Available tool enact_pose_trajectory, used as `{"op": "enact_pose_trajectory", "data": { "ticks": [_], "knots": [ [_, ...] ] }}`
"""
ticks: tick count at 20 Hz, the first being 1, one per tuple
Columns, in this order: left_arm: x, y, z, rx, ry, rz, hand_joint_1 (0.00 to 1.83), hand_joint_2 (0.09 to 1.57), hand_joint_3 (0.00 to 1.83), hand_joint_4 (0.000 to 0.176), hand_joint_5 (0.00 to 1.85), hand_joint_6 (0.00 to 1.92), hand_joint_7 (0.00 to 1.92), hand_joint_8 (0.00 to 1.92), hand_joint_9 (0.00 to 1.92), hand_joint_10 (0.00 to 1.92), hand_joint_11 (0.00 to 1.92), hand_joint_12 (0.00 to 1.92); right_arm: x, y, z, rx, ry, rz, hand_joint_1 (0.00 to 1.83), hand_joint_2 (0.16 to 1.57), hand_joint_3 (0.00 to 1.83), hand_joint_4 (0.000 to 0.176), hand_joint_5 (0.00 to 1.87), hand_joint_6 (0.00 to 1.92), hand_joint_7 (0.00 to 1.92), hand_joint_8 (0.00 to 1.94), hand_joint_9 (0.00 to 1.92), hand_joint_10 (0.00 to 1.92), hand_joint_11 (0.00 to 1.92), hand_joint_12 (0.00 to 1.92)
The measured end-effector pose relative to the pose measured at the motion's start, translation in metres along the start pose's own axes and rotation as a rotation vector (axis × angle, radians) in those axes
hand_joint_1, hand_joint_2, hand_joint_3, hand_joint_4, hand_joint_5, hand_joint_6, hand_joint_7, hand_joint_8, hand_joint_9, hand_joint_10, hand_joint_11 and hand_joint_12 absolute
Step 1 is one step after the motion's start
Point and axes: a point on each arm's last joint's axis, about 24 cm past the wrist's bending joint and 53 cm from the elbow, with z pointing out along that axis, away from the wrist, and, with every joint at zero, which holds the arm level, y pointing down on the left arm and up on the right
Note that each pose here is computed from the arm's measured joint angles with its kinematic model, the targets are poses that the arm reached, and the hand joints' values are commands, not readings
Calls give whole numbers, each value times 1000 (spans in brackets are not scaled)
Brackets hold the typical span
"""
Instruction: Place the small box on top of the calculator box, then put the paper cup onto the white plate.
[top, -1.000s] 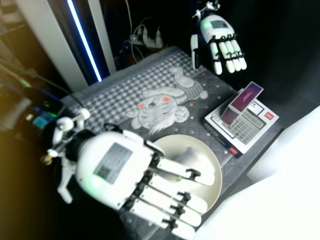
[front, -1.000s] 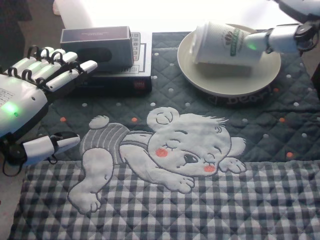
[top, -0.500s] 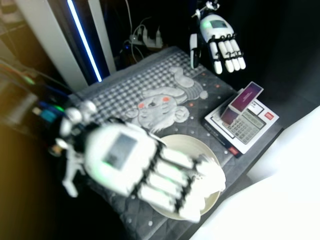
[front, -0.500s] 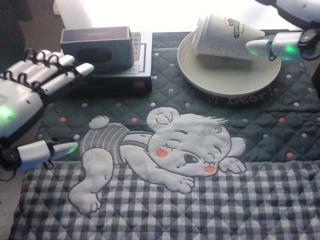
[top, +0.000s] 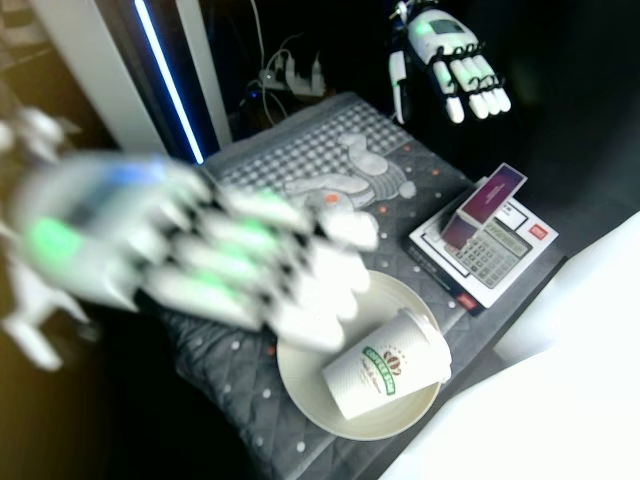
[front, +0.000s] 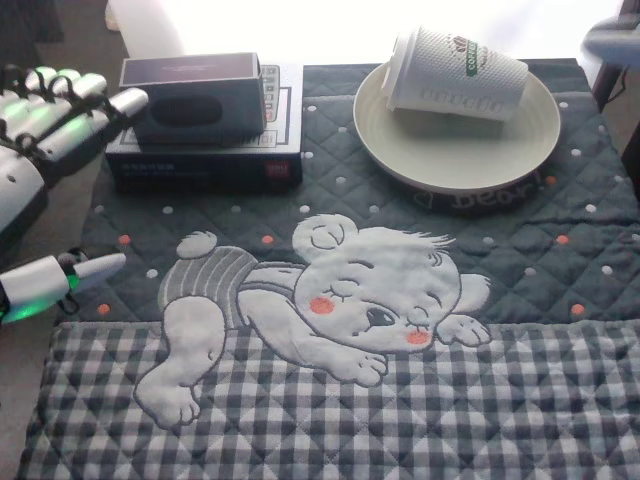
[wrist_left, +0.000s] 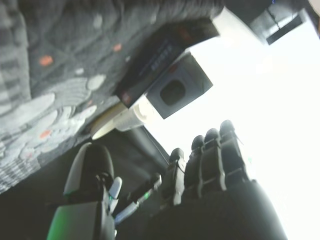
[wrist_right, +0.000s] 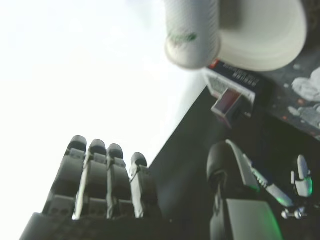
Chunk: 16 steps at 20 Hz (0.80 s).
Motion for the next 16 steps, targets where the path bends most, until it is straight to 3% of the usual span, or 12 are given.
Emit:
{"op": "enact_pose_trajectory", "data": {
  "ticks": [1, 2, 5, 9, 12, 13, 14, 15, 16],
  "knots": [
    [-3, 0, -1, 1, -13, 2, 686, 1168, 0, 172, 0, 0, 0, 0, 0, 0, 0, 0, -8, 2, -5, -6, -12, -15, 514, 1162, 8, 105, 0, 0, 0, 0, 0, 0, 0, 0],
    [-4, 1, -2, 0, -14, 4, 721, 1178, 2, 175, 0, 0, 0, 0, 0, 0, 0, 0, -13, 4, -9, -9, -20, -22, 450, 1181, 16, 91, 0, 0, 0, 0, 0, 0, 0, 0],
    [-10, 3, -7, -4, -33, -10, 772, 1187, 1, 176, 0, 0, 0, 0, 0, 0, 0, 0, -20, 20, -20, -48, -26, -50, 298, 1190, 15, 55, 0, 0, 0, 0, 0, 0, 0, 0],
    [-24, 0, -12, 3, -79, -11, 758, 1207, 7, 176, 0, 0, 0, 0, 0, 0, 0, 0, -30, 29, -33, -59, -23, -88, 78, 1185, 5, 25, 0, 0, 0, 0, 0, 0, 0, 0],
    [-30, 0, -15, 9, -99, -12, 764, 1232, 8, 176, 0, 0, 0, 0, 0, 0, 0, 0, -30, 37, -39, -72, -12, -105, 0, 1127, 0, 41, 0, 0, 0, 0, 0, 0, 0, 0],
    [-32, -1, -16, 14, -109, -18, 745, 1253, 14, 176, 0, 0, 0, 0, 0, 0, 0, 0, -33, 42, -42, -82, -16, -108, 0, 1110, 0, 18, 0, 0, 0, 0, 0, 0, 0, 0],
    [-33, -1, -16, 15, -114, -20, 747, 1272, 20, 176, 0, 0, 0, 0, 0, 0, 0, 0, -36, 45, -46, -91, -23, -114, 0, 1096, 0, 32, 0, 0, 0, 0, 0, 0, 0, 0],
    [-34, 0, -17, 13, -115, -21, 746, 1304, 19, 176, 0, 0, 0, 0, 0, 0, 0, 0, -41, 47, -49, -96, -32, -121, 0, 1086, 0, 60, 0, 0, 0, 0, 0, 0, 0, 0],
    [-36, 2, -18, 10, -115, -14, 746, 1312, 18, 176, 0, 0, 0, 0, 0, 0, 0, 0, -46, 49, -53, -98, -38, -121, 0, 1080, 0, 70, 0, 0, 0, 0, 0, 0, 0, 0]
  ]
}}
